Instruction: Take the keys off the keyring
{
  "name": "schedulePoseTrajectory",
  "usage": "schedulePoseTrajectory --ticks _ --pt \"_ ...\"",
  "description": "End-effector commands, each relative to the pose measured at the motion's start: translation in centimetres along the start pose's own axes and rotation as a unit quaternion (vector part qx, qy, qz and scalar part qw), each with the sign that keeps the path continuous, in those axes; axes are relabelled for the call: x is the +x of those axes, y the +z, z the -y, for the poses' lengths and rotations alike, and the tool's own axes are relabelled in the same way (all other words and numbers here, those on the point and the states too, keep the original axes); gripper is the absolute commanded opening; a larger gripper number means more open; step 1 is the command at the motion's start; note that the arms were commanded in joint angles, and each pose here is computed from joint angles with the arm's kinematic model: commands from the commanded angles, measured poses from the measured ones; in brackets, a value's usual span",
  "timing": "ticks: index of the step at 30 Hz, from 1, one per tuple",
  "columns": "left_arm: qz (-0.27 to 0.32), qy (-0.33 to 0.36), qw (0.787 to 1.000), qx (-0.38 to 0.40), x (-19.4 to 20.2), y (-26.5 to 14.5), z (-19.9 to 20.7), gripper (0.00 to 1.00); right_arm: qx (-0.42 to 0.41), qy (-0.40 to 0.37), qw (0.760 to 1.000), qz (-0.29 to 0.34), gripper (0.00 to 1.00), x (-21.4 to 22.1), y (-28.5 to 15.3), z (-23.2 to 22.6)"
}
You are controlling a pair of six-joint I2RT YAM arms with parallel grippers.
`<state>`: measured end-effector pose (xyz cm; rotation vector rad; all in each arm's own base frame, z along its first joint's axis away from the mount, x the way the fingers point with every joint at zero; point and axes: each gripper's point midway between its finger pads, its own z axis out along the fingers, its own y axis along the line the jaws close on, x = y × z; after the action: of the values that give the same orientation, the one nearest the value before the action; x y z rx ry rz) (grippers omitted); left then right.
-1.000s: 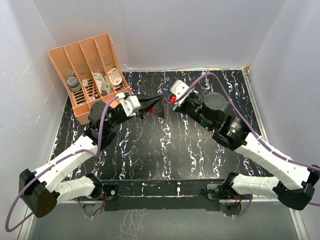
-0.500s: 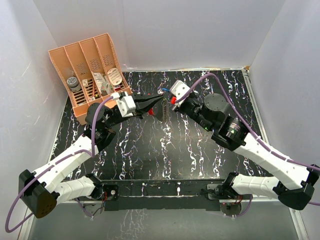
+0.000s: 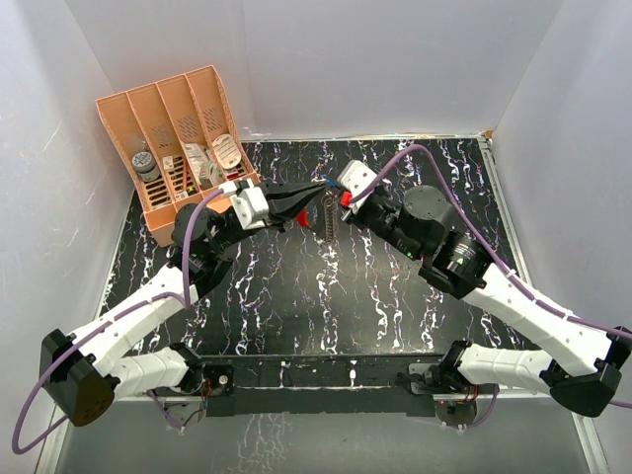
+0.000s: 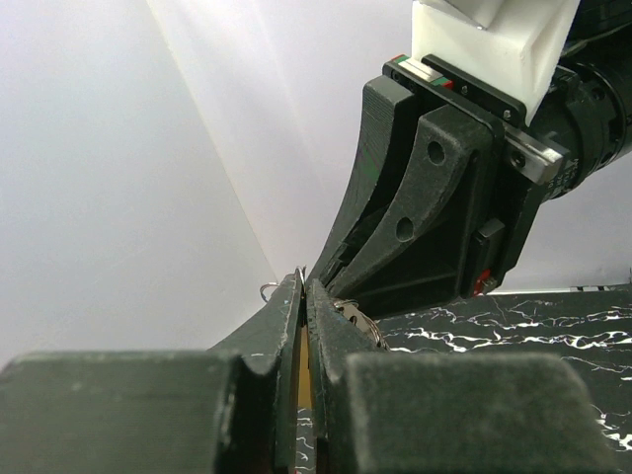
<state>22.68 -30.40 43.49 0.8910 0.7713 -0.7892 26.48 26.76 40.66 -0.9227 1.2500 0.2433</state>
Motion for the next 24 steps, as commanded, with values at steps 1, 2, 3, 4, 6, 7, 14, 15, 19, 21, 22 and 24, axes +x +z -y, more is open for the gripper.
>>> schedulePoseTrajectory --ticks 1,2,3,4,6,7,14,15,19,21,22,24 --pt "0.064 0.033 0.997 0.001 -4.8 1.0 -0.6 0.00 0.013 0.016 1.000 -0.007 0.00 0.0 -0.4 0.8" --pt "0.062 0.030 0.998 0.005 -4.8 1.1 -0.5 0.00 0.016 0.017 1.000 -0.006 0.01 -0.1 -0.4 0.9" --pt "0.059 0.028 0.998 0.009 -4.7 1.1 -0.4 0.00 0.021 0.018 1.000 -0.004 0.12 -0.2 -0.5 1.1" --pt "0.060 0.026 0.998 0.011 -4.8 1.1 -0.3 0.00 0.029 0.018 0.999 0.002 0.23 -0.6 -0.7 1.5" --pt "0.059 0.021 0.998 0.014 -4.6 0.9 -0.1 0.00 0.053 0.018 0.998 0.017 0.25 -1.4 -1.1 2.6" --pt "0.059 0.020 0.998 0.014 -4.6 0.8 0.0 0.00 0.068 0.018 0.997 0.026 0.25 -1.9 -1.3 3.2" --pt "0.057 0.008 0.998 0.015 -4.6 0.4 0.3 0.00 0.147 0.027 0.983 0.105 0.15 -5.7 -3.8 6.8" --pt "0.055 0.004 0.998 0.016 -4.5 0.4 0.4 0.00 0.146 0.027 0.982 0.117 0.14 -6.3 -4.1 6.9" --pt "0.056 -0.008 0.998 0.014 -4.3 0.6 0.4 0.00 0.120 0.034 0.982 0.140 0.13 -7.6 -4.5 6.3" --pt "0.057 -0.016 0.998 0.011 -4.1 0.8 0.2 0.00 0.101 0.037 0.984 0.141 0.14 -7.7 -4.4 5.7" --pt "0.059 -0.020 0.998 0.010 -4.1 0.9 0.2 0.00 0.093 0.039 0.985 0.142 0.14 -7.7 -4.3 5.3" --pt "0.062 -0.028 0.998 0.009 -3.9 1.2 0.0 0.00 0.078 0.043 0.985 0.146 0.13 -7.7 -4.2 4.7"
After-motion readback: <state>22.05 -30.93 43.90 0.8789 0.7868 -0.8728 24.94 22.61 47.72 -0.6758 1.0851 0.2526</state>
